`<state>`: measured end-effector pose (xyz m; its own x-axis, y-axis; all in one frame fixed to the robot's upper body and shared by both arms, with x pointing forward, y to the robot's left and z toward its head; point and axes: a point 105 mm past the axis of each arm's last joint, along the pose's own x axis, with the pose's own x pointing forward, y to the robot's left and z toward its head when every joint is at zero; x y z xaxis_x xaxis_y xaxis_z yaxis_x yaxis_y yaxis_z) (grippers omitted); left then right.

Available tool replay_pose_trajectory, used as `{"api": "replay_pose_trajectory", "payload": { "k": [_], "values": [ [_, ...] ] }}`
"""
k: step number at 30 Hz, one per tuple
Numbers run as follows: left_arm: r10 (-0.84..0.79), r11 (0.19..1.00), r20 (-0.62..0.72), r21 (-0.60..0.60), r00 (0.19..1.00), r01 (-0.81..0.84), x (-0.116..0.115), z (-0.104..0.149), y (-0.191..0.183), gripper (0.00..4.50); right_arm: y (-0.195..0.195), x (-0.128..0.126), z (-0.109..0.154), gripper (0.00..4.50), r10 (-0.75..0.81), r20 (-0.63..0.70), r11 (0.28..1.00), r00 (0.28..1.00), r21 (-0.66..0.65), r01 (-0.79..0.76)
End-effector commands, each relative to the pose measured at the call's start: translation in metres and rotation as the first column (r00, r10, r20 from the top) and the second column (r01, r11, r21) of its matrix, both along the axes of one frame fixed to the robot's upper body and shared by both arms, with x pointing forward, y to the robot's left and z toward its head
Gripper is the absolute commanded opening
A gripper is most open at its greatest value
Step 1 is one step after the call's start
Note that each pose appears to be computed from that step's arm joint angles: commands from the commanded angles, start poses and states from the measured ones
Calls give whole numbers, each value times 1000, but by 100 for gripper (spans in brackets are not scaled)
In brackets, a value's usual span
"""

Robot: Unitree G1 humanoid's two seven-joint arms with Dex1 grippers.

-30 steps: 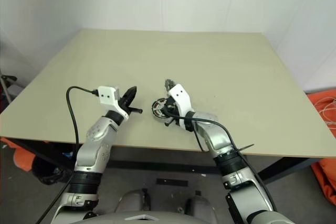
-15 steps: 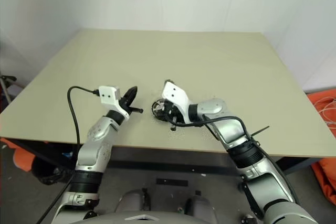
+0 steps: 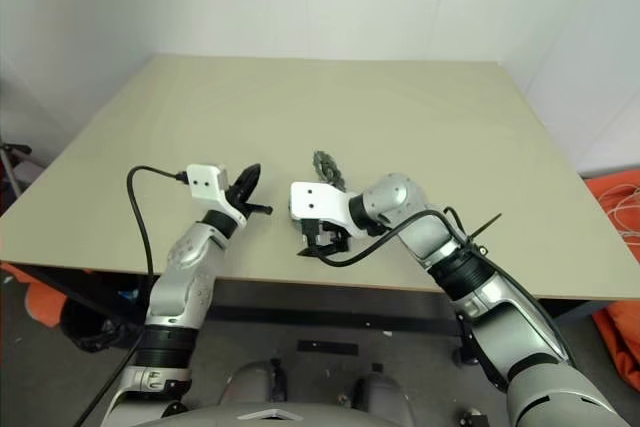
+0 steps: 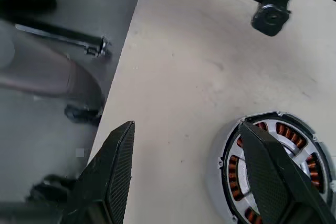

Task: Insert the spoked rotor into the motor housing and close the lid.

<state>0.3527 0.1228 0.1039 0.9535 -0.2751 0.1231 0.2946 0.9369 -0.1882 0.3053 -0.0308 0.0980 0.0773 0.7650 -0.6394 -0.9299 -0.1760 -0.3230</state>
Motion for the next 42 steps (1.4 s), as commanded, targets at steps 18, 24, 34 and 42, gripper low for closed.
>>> {"api": "replay_pose_trajectory", "payload": {
  "k": [18,24,34,42],
  "values": [
    [-3,1000,64,-16,998,4,0,16,-4,0,-9,32,0,360,106,102,976,989,-203,-84],
    [2,1000,67,-20,998,-1,1,18,-3,0,-9,36,-1,360,121,104,970,987,-224,-95],
    [9,1000,73,-27,997,-7,0,19,-2,0,-13,37,-3,272,148,97,960,984,-255,-119],
    [9,1000,79,-29,997,-7,1,22,-2,0,-12,37,-2,6,154,96,960,983,-252,-126]
  ]
}}
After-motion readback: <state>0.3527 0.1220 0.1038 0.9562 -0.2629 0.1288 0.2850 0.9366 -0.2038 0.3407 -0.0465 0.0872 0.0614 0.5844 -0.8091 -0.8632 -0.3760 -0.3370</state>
